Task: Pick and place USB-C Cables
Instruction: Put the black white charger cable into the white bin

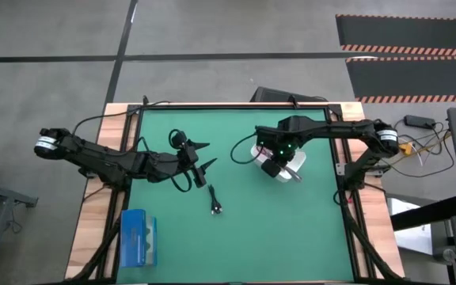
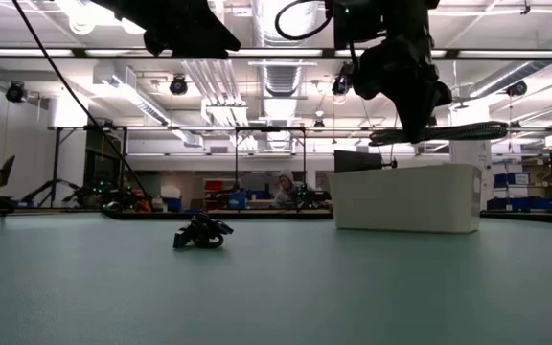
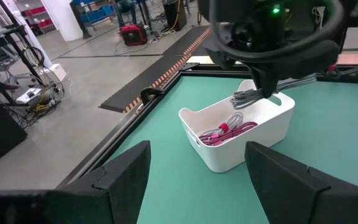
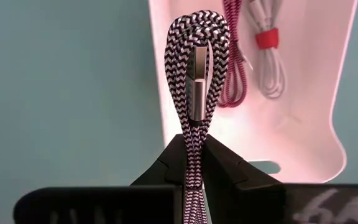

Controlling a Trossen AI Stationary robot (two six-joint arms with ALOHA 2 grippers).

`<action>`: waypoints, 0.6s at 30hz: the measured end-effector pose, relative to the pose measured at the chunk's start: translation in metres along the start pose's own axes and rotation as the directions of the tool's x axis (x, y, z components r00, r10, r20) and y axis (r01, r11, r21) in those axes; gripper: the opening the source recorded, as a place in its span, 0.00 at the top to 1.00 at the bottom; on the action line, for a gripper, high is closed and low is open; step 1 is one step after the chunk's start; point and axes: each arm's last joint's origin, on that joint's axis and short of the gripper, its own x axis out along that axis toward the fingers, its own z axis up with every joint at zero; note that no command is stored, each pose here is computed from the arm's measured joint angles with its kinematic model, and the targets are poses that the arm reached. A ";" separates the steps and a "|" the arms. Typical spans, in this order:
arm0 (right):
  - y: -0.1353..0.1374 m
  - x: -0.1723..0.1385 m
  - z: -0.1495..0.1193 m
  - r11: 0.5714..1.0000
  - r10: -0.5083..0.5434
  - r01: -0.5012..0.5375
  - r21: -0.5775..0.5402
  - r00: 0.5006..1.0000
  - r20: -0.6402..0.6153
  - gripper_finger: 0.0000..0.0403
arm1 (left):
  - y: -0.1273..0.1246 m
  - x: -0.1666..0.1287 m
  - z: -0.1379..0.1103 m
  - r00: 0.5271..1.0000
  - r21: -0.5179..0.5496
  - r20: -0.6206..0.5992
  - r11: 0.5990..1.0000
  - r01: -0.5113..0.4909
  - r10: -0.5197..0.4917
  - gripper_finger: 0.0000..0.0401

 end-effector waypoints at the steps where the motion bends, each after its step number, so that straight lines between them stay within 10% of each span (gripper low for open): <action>1: -0.002 0.000 0.001 1.000 0.000 0.000 0.001 1.000 0.001 0.95 | 0.000 0.000 0.000 1.000 0.000 0.000 1.000 0.000 0.000 0.39; 18: -0.023 -0.003 0.015 1.000 0.011 -0.012 0.014 0.999 0.031 0.95 | 0.000 0.000 0.000 1.000 0.001 0.001 1.000 0.000 0.000 0.39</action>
